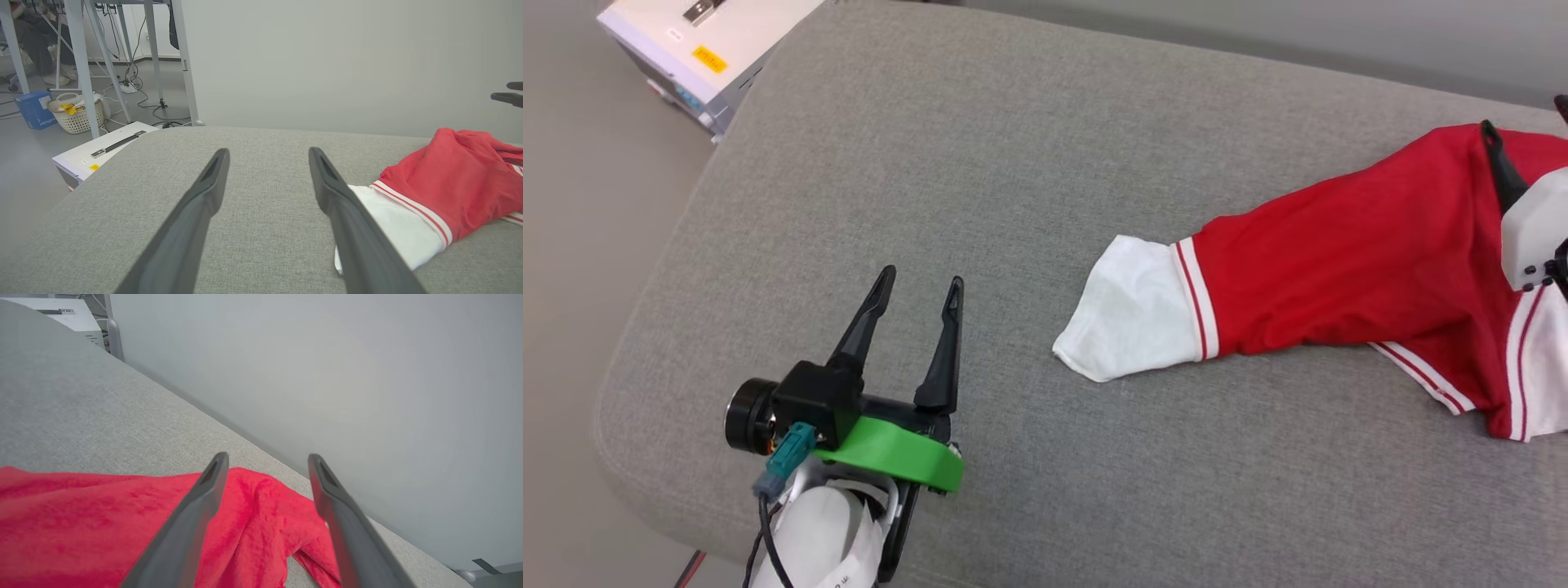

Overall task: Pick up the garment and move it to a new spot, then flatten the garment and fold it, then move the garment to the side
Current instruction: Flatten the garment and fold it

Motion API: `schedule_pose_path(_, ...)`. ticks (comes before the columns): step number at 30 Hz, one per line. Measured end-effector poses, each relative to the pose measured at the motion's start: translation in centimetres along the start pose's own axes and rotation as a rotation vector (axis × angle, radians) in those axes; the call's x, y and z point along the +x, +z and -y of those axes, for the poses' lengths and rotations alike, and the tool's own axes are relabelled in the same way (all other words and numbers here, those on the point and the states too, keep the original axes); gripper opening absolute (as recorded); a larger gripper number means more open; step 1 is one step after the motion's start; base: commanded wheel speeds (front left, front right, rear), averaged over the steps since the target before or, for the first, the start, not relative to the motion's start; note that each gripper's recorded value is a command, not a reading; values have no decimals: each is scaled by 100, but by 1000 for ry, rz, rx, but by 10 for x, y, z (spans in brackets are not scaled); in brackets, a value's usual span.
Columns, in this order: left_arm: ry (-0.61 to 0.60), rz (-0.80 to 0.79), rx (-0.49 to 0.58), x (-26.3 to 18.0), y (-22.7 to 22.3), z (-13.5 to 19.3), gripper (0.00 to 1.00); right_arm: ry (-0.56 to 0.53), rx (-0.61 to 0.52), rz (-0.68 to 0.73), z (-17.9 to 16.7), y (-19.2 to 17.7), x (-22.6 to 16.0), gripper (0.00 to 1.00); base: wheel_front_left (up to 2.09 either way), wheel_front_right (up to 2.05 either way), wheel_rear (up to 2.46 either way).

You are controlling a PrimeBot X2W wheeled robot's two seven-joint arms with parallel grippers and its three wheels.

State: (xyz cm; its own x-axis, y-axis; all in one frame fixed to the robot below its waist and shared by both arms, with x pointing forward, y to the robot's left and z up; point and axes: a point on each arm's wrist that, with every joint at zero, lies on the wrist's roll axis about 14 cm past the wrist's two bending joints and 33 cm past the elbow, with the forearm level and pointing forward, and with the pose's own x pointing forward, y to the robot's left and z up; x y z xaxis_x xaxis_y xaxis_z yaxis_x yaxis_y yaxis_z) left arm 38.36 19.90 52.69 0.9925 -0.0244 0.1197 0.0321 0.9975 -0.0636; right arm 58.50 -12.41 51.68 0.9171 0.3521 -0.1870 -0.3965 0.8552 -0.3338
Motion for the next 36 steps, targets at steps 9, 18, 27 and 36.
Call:
schedule_pose_path(9,-27,30,-48,2,7,10,100,-105,164,188,-3,9,-72,100,0,0,0)
schedule_pose_path(18,-95,21,-88,-1,3,34,100,-265,321,181,0,-19,-152,100,0,0,0)
schedule_pose_path(27,-173,-27,-92,1,-12,58,100,-364,317,193,6,-19,-191,100,0,0,0)
schedule_pose_path(36,-281,-320,-28,4,-68,76,100,-412,315,189,16,-14,-206,100,0,0,0)
